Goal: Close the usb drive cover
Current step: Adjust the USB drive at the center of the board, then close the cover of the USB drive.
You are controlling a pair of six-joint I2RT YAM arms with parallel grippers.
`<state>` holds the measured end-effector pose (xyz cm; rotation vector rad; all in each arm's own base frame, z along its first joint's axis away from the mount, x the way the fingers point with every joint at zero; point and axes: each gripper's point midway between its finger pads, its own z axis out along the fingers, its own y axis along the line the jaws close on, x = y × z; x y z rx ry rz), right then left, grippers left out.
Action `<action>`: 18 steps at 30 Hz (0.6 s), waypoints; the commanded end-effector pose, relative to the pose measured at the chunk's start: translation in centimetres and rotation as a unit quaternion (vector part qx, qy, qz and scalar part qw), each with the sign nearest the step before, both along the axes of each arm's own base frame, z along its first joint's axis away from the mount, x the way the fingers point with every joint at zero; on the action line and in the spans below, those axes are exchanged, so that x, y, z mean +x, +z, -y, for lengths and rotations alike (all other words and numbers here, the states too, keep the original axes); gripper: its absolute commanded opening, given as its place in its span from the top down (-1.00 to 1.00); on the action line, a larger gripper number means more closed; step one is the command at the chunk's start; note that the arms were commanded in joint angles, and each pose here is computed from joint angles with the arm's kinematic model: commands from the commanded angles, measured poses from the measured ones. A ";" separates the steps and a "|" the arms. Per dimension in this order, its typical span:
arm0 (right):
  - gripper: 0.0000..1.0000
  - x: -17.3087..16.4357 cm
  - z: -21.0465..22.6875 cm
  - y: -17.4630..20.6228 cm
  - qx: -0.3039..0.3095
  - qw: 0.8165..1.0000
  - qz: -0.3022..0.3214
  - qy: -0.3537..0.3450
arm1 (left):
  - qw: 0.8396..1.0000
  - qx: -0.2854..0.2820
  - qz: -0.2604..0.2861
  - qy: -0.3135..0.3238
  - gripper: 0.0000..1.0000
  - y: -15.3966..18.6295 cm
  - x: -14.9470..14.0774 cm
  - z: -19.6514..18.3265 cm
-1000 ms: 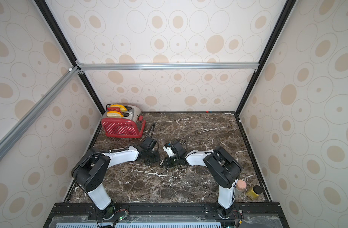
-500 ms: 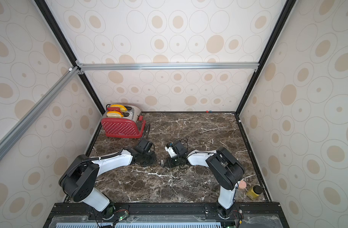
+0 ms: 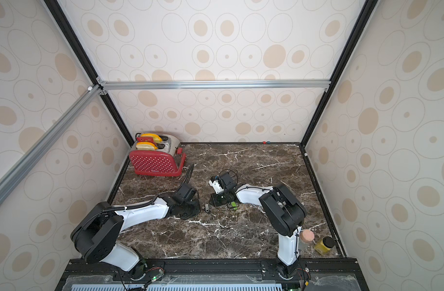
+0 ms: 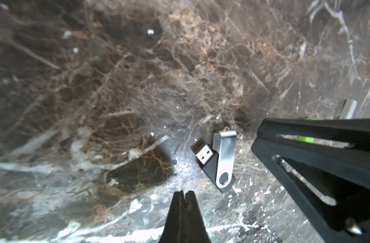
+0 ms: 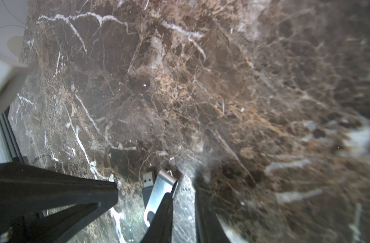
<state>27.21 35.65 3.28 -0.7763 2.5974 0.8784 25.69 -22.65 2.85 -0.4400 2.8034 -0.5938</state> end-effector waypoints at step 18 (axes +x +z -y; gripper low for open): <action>0.54 -1.6 0.8 -3.3 -0.010 0.999 -0.053 -0.001 | 0.999 0.041 -0.005 0.035 1.00 -1.6 1.6 -0.5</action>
